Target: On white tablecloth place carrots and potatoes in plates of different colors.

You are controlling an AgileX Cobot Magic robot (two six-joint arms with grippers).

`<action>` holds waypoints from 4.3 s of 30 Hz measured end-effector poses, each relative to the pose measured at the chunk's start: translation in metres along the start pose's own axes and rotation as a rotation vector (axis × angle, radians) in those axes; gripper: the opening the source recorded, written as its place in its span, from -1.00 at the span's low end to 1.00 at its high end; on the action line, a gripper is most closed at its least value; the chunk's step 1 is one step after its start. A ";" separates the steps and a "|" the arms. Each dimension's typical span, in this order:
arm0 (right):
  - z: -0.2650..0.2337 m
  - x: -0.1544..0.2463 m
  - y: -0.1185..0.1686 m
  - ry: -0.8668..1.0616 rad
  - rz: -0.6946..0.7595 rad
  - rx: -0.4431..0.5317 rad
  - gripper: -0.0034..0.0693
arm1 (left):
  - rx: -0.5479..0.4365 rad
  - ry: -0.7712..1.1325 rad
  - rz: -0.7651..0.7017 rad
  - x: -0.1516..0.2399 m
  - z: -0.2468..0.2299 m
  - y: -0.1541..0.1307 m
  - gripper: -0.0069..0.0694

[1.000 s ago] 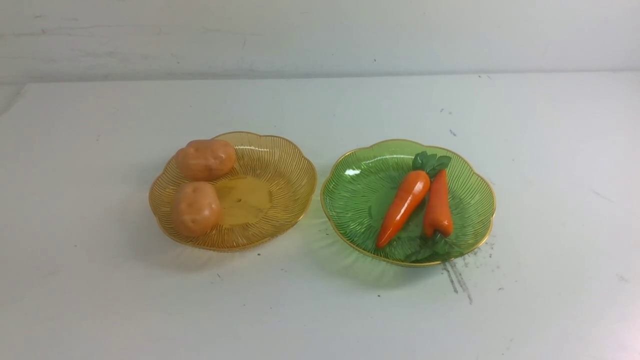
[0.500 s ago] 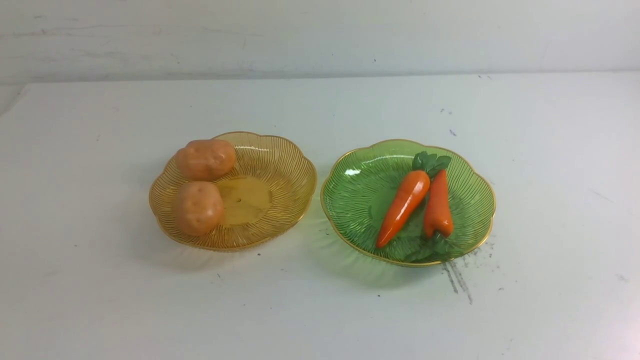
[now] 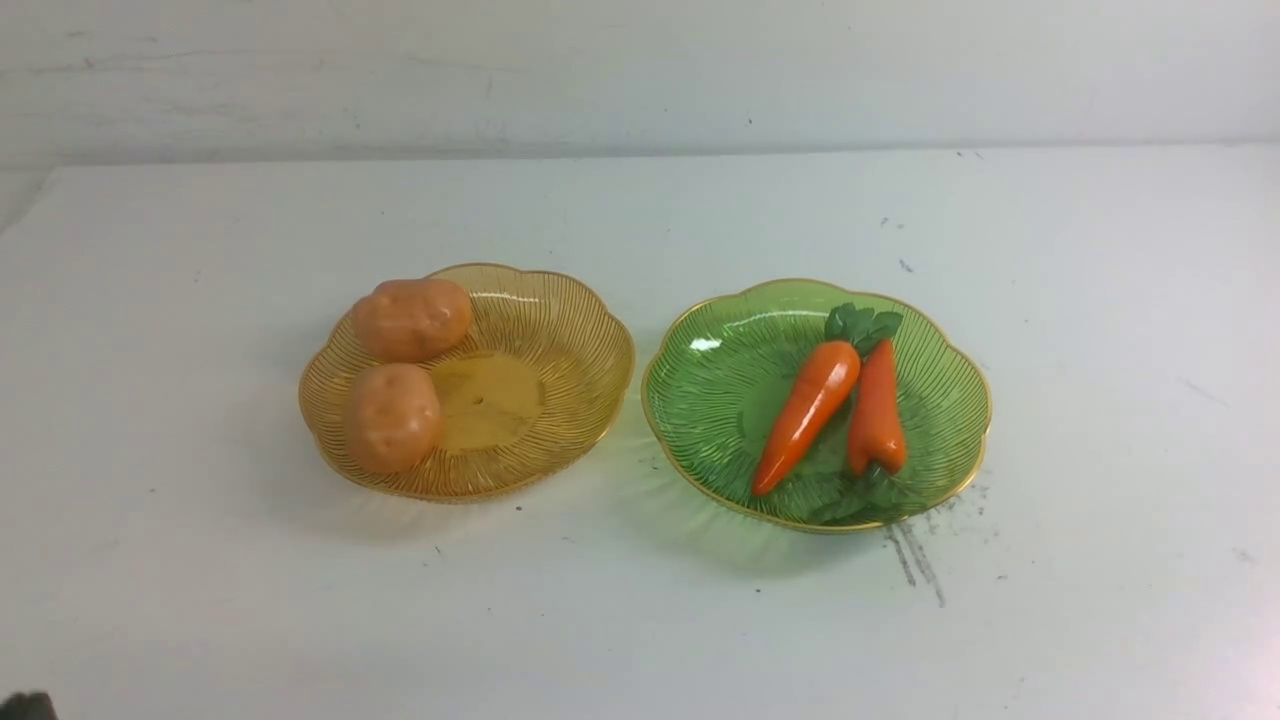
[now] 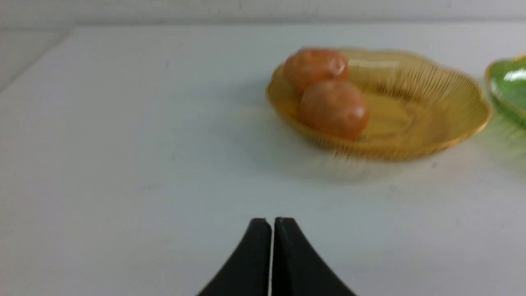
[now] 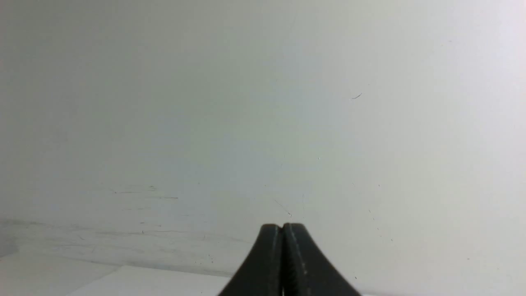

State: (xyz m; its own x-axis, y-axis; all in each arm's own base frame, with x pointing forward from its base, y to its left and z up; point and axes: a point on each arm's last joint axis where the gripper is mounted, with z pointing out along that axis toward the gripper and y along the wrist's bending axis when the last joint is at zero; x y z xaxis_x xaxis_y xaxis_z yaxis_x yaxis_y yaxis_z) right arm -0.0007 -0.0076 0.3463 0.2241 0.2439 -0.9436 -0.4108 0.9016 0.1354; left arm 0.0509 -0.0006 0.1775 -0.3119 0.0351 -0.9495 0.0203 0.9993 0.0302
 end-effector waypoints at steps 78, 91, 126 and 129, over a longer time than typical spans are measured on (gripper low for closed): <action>-0.002 0.169 -0.044 0.444 -0.049 0.554 -0.95 | -0.016 -0.016 0.023 0.004 0.003 0.001 -0.83; -0.002 0.169 -0.044 0.451 -0.072 0.547 -0.95 | -0.016 -0.016 0.023 0.004 0.003 0.001 -0.83; -0.002 0.169 -0.044 0.451 -0.070 0.547 -0.95 | -0.016 -0.016 0.022 0.004 0.003 0.001 -0.83; -0.002 0.169 -0.044 0.451 -0.070 0.547 -0.95 | -0.016 -0.016 0.022 0.004 0.003 0.001 -0.83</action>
State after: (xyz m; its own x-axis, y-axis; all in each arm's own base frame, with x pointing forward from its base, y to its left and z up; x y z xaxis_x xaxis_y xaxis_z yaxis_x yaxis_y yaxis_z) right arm 0.0537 -0.0064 0.1799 -0.2019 0.1140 -0.9727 0.1198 0.9886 0.0910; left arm 0.0523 0.0006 0.1726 -0.2968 0.0573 -0.9532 0.0119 0.9983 0.0563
